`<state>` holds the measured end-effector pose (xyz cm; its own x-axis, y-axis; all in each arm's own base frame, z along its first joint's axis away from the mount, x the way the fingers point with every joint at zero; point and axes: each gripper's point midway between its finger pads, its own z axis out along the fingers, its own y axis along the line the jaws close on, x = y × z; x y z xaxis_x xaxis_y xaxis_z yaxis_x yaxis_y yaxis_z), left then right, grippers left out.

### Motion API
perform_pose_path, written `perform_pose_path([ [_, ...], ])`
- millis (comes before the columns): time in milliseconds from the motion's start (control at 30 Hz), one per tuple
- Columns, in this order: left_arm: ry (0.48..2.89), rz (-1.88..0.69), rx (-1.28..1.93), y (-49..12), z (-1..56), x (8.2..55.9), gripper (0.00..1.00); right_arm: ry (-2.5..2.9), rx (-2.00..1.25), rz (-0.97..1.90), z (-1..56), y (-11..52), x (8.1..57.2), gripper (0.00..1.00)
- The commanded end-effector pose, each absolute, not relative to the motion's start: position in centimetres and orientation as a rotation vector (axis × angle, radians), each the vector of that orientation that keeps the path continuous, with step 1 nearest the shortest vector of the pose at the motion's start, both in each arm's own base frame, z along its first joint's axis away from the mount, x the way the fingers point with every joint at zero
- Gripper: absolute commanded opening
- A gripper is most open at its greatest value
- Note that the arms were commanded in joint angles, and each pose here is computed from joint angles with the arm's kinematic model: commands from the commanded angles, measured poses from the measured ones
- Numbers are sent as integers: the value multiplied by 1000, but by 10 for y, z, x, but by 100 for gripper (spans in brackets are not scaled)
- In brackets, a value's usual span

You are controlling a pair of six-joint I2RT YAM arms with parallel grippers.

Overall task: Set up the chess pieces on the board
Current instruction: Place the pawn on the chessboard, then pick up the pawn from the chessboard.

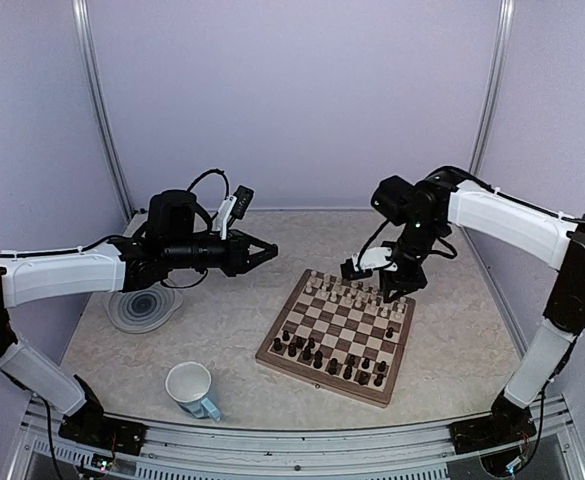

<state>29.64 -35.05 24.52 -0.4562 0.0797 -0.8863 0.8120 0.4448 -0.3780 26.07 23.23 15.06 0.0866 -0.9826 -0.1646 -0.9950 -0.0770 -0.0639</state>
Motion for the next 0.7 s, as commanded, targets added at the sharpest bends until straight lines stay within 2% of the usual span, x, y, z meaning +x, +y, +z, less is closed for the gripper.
perform_pose_path([
  [0, 1809, -1093, 790, -353, 250, 295, 10, 1846, -2016, 458, 169, 251, 251, 28],
  [267, 1822, -1102, 798, -356, 244, 296, 10, 1940, -1868, 545, 129, 245, 242, 27],
  [667, 1820, -1107, 800, -356, 245, 295, 10, 2115, -1872, 432, 79, 224, 246, 30],
])
